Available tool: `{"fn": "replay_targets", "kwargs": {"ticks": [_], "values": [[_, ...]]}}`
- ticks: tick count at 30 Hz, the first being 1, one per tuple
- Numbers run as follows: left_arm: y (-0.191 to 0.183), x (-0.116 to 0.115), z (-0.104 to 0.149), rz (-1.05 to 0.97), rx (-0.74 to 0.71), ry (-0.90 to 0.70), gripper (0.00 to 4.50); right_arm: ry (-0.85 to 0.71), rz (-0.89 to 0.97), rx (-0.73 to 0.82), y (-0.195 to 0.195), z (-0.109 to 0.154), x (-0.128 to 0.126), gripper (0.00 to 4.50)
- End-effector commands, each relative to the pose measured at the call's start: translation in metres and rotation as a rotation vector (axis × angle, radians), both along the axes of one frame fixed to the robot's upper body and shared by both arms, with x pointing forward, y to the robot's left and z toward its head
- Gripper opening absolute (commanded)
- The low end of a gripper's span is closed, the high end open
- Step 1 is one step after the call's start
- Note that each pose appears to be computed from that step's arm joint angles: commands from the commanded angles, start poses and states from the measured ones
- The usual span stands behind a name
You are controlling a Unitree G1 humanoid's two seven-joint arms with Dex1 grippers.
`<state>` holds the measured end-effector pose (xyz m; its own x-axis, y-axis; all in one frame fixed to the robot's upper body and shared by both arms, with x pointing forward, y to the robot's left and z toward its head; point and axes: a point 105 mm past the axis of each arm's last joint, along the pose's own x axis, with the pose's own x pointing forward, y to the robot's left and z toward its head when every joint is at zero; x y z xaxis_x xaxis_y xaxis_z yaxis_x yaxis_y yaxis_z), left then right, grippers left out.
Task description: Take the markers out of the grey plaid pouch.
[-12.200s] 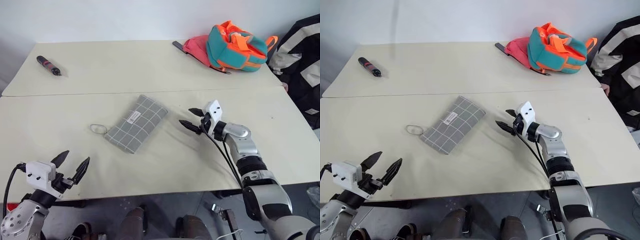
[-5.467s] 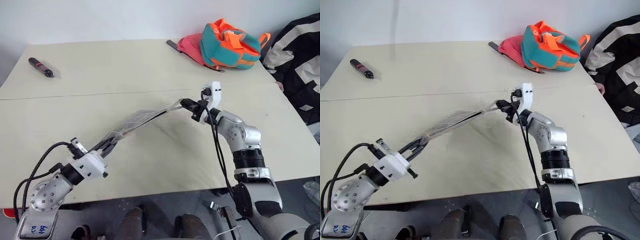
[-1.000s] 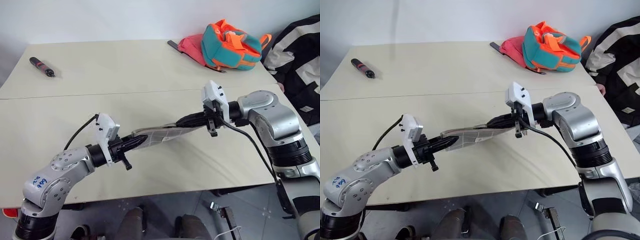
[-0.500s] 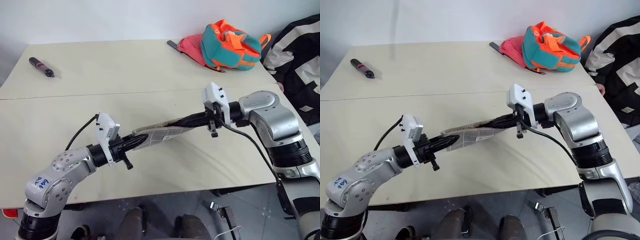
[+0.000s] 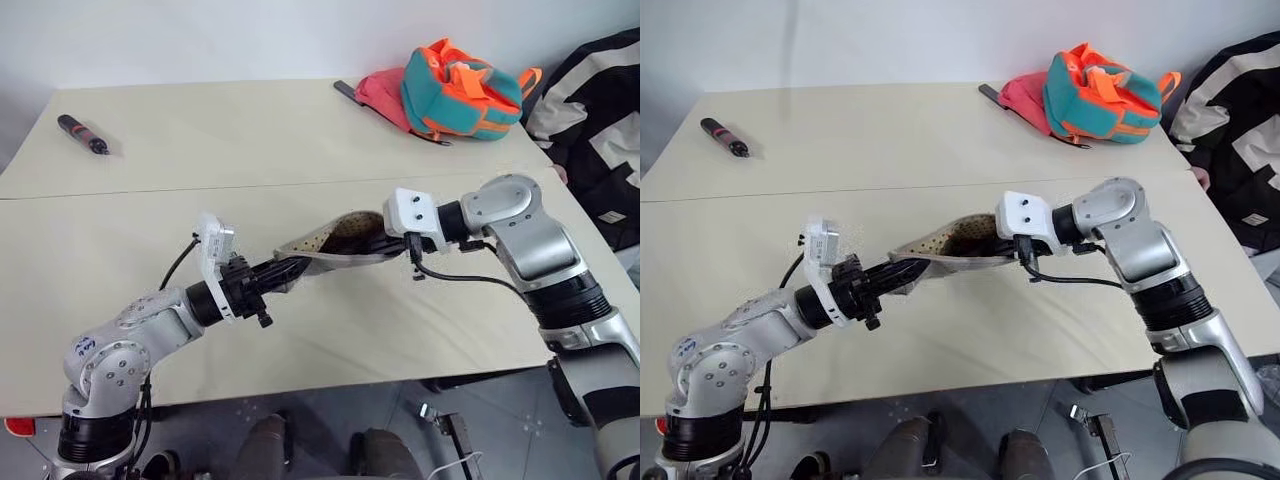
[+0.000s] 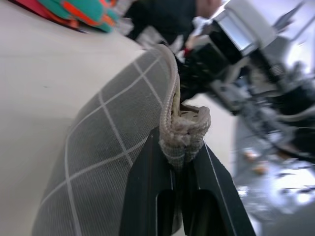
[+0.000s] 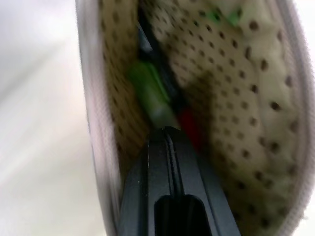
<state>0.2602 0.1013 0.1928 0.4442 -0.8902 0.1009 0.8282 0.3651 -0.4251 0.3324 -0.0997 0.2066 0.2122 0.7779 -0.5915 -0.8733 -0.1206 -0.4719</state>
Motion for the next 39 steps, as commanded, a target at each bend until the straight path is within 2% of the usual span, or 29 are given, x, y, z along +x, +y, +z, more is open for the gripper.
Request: {"fn": "replay_targets", "kwargs": {"ticks": [1, 5, 8, 10, 11, 14, 18, 22, 24, 31, 34, 39], "values": [[0.000, -0.010, 0.020, -0.072, -0.127, 0.013, 0.00, -0.009, 0.049, -0.007, -0.001, 0.019, -0.013, 0.03], [-0.009, -0.013, 0.017, -0.126, -0.163, 0.069, 0.00, 0.014, 0.073, -0.001, 0.002, 0.030, -0.020, 0.03], [-0.017, -0.013, 0.016, -0.188, -0.170, 0.108, 0.00, 0.075, 0.073, -0.087, -0.005, 0.020, -0.030, 0.03], [-0.015, -0.006, 0.011, -0.163, -0.179, 0.144, 0.00, 0.141, 0.060, -0.124, -0.009, 0.008, -0.035, 0.03], [-0.012, -0.003, 0.006, -0.141, -0.170, 0.152, 0.00, 0.127, 0.057, -0.135, -0.008, 0.003, -0.034, 0.03], [-0.002, 0.009, -0.027, -0.006, 0.016, 0.133, 0.00, 0.072, 0.057, -0.130, 0.005, -0.012, -0.024, 0.03], [0.005, 0.010, -0.044, 0.057, 0.168, 0.033, 0.00, 0.002, 0.020, -0.195, 0.005, -0.032, -0.006, 0.03], [0.008, 0.006, -0.061, 0.083, 0.237, -0.010, 0.00, -0.043, 0.076, -0.143, 0.027, -0.033, -0.005, 0.03], [0.010, 0.008, -0.061, 0.113, 0.230, -0.029, 0.00, -0.046, 0.071, -0.140, 0.031, -0.034, -0.003, 0.03], [0.005, 0.006, -0.031, 0.126, 0.050, -0.100, 0.00, -0.020, 0.099, -0.185, 0.031, -0.042, -0.009, 0.03], [0.006, 0.006, -0.028, 0.123, 0.009, -0.087, 0.00, -0.057, 0.115, -0.209, 0.040, -0.052, -0.008, 0.03], [0.008, 0.005, -0.036, 0.119, 0.053, -0.076, 0.00, -0.134, 0.112, -0.224, 0.051, -0.061, -0.001, 0.03]]}}
